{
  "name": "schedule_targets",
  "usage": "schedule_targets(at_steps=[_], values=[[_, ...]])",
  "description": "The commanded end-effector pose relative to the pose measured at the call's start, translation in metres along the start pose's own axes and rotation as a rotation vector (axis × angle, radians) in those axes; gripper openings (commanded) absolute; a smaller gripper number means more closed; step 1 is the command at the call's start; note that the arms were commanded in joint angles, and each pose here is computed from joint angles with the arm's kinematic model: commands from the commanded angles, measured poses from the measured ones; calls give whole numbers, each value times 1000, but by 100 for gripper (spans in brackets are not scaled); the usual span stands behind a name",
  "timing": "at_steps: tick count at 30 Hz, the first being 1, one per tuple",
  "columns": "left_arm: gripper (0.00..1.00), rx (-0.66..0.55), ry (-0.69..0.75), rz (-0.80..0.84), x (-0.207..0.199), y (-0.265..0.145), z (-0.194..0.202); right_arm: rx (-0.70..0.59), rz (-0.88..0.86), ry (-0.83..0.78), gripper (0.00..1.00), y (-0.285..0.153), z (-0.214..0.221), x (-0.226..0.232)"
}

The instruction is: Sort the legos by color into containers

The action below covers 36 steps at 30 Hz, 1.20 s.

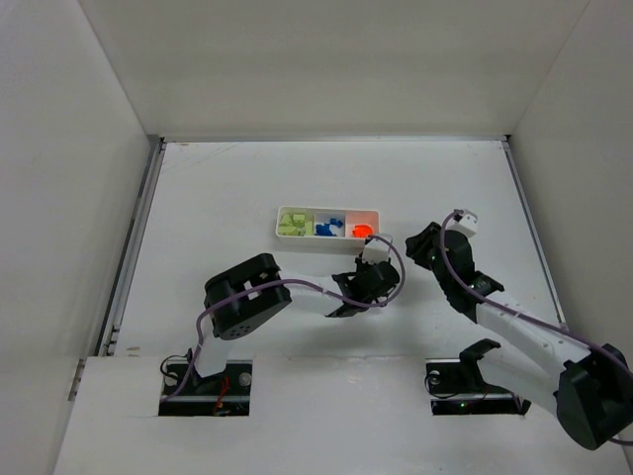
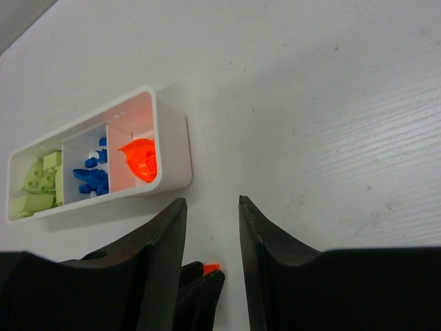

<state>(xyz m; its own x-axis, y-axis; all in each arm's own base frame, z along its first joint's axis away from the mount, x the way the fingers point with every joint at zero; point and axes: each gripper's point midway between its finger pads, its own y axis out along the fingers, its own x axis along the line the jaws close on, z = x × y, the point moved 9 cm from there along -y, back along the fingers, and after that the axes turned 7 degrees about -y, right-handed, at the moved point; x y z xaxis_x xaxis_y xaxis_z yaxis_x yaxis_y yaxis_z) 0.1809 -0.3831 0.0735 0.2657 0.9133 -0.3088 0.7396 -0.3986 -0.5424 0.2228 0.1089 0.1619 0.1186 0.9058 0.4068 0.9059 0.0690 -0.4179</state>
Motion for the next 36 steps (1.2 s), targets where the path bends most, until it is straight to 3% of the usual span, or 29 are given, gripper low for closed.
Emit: schedule_targets(at_steps=[1, 17, 27, 36], values=[[25, 34, 40, -36, -1, 2, 10, -60, -55, 37, 42, -4, -12, 8], [27, 59, 135, -107, 12, 0, 27, -114, -83, 64, 43, -21, -21, 4], [13, 69, 172, -116, 18, -2, 31, -114, -91, 68, 47, -21, -22, 5], [12, 13, 154, -61, 12, -25, 1, -122, -96, 67, 47, -23, -24, 6]])
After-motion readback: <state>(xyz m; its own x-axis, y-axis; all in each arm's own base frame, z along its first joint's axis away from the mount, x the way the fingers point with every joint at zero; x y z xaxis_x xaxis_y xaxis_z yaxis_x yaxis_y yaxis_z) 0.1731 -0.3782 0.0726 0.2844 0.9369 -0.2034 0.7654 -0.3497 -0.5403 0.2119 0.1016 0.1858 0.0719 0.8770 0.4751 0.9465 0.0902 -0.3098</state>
